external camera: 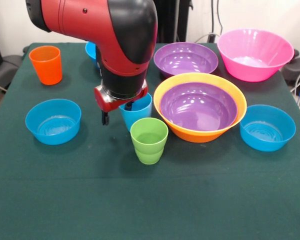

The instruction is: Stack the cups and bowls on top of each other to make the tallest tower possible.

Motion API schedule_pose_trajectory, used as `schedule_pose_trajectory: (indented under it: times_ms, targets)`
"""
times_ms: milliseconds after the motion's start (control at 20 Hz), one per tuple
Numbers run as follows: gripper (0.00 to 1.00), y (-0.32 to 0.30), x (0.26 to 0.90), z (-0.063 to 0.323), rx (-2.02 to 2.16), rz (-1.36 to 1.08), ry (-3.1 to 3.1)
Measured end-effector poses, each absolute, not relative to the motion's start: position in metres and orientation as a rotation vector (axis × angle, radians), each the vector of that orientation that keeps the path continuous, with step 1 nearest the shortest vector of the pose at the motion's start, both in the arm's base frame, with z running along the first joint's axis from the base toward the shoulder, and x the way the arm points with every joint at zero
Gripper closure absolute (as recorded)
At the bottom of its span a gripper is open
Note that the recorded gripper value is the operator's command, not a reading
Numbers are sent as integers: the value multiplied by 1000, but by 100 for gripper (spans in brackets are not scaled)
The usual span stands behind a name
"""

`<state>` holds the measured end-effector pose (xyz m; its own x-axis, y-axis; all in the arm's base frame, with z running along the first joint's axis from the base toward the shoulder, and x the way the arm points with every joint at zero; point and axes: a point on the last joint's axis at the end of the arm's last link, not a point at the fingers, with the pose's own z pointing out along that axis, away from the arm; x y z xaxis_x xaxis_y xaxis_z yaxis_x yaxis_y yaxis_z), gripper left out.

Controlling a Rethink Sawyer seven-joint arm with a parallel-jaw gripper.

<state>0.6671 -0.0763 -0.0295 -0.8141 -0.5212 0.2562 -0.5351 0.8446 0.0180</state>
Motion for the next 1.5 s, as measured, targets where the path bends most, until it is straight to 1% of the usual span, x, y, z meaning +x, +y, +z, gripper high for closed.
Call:
schedule_pose_trajectory:
  times_ms: [850, 1500]
  targets:
    - [0, -82, 665, -31, 795, 76, -2772]
    - [0, -78, 670, -25, 806, 81, -2780]
